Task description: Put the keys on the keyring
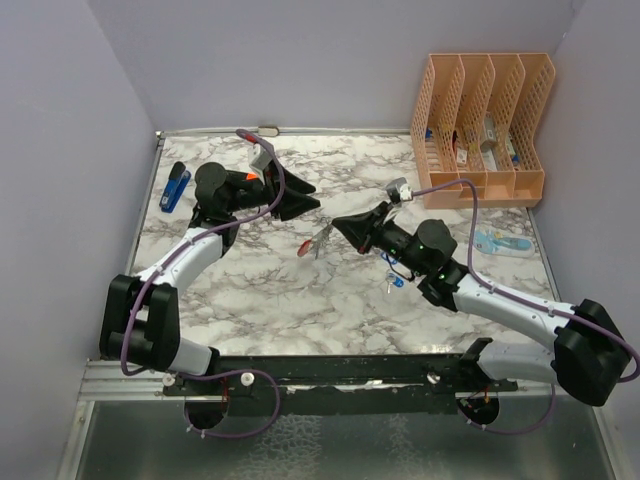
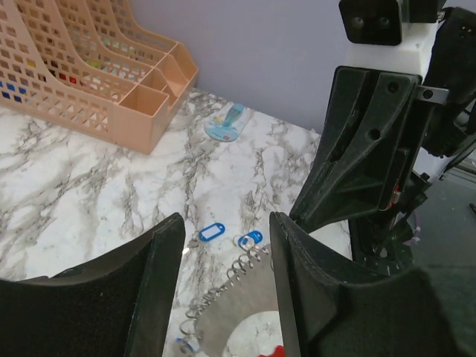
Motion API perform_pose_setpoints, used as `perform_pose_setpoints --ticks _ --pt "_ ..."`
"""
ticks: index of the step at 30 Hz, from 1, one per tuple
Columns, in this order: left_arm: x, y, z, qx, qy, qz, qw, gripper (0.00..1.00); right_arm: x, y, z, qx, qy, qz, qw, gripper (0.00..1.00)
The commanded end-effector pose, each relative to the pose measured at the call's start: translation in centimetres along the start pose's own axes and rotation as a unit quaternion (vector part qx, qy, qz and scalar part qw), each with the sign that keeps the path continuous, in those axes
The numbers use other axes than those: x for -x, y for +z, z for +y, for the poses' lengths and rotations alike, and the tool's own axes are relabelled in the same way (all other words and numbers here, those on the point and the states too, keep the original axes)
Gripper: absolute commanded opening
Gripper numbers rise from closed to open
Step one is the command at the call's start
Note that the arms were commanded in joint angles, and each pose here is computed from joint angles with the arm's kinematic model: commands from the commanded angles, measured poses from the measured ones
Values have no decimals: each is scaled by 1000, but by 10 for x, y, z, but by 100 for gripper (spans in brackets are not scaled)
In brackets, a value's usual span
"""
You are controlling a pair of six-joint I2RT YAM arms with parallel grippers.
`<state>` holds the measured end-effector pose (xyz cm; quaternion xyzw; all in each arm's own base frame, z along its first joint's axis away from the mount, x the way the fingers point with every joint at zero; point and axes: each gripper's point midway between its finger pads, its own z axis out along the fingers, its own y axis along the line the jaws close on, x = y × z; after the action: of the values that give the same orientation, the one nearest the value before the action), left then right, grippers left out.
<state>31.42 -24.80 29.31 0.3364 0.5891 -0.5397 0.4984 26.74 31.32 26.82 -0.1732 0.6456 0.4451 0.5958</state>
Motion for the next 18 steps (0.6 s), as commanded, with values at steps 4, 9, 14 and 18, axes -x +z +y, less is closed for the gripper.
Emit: perform_pose_setpoints --ticks 4,9,14,18 --pt "18 3 -14 -45 46 -28 998 53 25 3 30 60 -17 -37 997 1" --pt "15 -2 -27 -70 56 -24 996 53 27 2 33 63 -18 -40 997 1" --pt "2 -7 -37 -92 52 -16 994 53 31 -3 33 57 -17 -46 997 1" --pt "-11 -8 -33 -89 36 -8 995 54 34 -7 33 54 -17 -55 997 1"
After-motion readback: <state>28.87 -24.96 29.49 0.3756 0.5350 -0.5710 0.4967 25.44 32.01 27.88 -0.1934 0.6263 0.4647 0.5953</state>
